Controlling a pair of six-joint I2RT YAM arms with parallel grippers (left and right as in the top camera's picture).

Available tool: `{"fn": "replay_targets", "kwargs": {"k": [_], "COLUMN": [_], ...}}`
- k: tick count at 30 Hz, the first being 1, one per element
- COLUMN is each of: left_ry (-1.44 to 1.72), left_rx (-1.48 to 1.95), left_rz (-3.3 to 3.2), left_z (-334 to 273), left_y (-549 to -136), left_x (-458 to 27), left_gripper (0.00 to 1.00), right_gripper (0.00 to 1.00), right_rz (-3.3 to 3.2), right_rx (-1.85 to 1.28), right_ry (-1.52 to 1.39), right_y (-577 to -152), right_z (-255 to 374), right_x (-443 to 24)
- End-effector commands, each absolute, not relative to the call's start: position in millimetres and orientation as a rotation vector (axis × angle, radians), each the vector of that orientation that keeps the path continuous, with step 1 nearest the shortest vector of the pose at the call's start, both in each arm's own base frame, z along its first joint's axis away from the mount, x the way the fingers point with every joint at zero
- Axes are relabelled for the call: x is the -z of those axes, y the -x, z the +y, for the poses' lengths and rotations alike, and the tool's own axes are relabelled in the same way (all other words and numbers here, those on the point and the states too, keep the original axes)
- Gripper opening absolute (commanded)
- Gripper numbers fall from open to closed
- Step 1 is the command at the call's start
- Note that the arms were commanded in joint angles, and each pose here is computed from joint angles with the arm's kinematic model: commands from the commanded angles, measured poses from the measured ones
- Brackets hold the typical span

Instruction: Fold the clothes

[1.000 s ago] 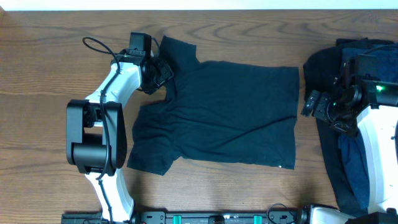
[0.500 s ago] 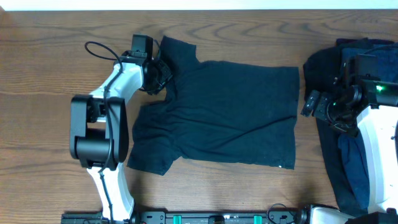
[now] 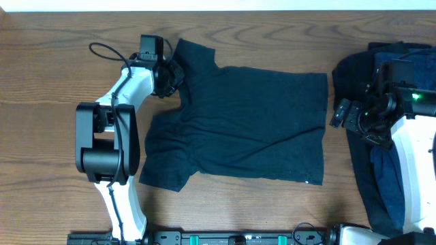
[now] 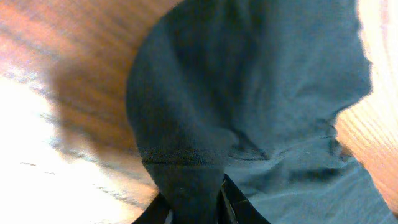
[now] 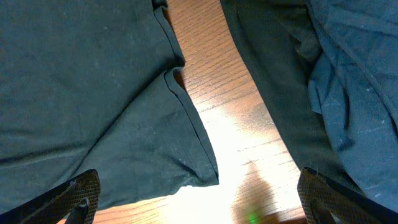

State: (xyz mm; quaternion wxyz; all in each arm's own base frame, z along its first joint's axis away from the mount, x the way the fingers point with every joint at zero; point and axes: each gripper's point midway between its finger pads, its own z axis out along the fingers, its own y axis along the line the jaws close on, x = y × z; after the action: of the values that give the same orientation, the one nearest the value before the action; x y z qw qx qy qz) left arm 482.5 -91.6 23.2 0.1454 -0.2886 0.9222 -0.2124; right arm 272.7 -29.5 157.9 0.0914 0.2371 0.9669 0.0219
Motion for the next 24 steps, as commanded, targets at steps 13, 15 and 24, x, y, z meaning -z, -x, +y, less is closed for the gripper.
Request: {"fn": "replay_targets", "kwargs": {"k": [13, 15, 24], "left_ry": [0.313, 0.268, 0.147], "left_rx": [0.131, 0.093, 0.024], "left_rz": [2.7, 2.706, 2.704], "left_z": [-133, -144, -174], "left_y": [-480, -473, -459], "left_x": [-43, -40, -37], "left_gripper": [0.19, 0.19, 0.19], "right_gripper": [0.99, 0.99, 0.99], "right_rz": [2.867, 2.867, 2.867], "right_rx": [-0.042, -0.042, -0.042], "right_ry": [-0.698, -0.698, -0.698], "right_y": [-273, -273, -273], "right_z": [-34, -34, -34], "right_x": [-160, -160, -160]}}
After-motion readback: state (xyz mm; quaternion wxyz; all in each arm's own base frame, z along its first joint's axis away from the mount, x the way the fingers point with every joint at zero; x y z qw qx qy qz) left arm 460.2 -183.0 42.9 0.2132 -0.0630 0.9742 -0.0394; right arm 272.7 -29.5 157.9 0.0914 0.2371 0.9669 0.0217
